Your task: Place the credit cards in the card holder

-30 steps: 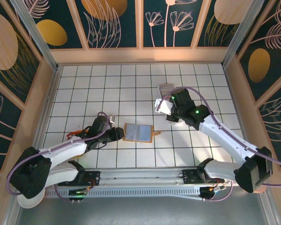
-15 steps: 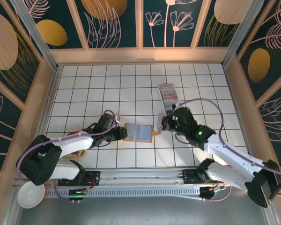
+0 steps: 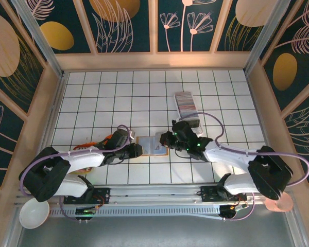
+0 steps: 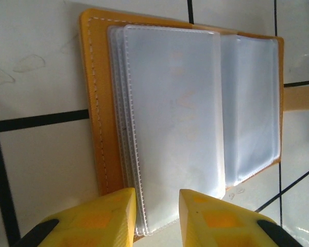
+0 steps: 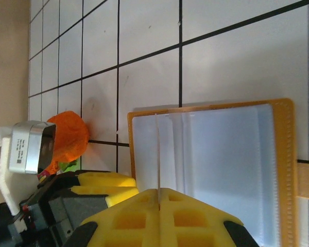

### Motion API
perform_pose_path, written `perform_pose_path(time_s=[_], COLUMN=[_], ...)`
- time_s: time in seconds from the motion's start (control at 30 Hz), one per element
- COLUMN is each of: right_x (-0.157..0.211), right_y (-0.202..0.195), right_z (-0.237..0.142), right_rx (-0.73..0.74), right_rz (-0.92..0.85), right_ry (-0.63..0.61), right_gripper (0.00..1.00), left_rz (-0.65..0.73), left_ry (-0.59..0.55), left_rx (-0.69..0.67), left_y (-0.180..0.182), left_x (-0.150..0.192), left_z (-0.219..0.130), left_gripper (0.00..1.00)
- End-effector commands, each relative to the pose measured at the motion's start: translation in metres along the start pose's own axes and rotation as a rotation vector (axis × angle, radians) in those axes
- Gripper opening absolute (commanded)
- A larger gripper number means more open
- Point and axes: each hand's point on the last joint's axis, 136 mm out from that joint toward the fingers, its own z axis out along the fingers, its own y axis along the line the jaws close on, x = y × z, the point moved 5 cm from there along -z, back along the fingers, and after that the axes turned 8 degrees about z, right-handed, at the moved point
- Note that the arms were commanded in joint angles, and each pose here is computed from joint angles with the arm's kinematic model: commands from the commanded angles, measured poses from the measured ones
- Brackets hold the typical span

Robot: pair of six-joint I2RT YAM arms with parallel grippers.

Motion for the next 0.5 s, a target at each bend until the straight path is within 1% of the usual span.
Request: perform_pose_path(time_s=[0.0, 0.1, 0.27, 0.33, 0.47], right_x=[-0.005, -0.004, -0.001, 0.0, 0.001], right_y=[0.021, 0.016, 0.012, 0.011, 0.008], right_z=[0.004, 0.009, 0.017, 0.021, 0.026], right_rx=[-0.056, -0.034, -0.014, -0.008, 0.013], right_rz=[0.001, 0.0, -0.034, -0.046, -0.06], right_ry=[-0.017, -0.019, -0.004, 0.008, 0.016], right_gripper=[0.0, 0.0, 0.0, 0.0, 0.0], left_rz=[-0.047, -0.052, 0.024, 0.047, 0.042], left_ry=[-0.01, -0.032, -0.071, -0.076, -0.113], left_rx=[0.066, 0.062, -0.077, -0.103, -0.12], left_y=[-0.006, -0.005, 0.001, -0.001, -0.006], left_x=[0.008, 0.008, -0.005, -0.011, -0.024], left_z=[-0.004, -0.012, -0.024, -0.024, -0.023], left_gripper=[0.27, 0.27, 0.3, 0.28, 0.22])
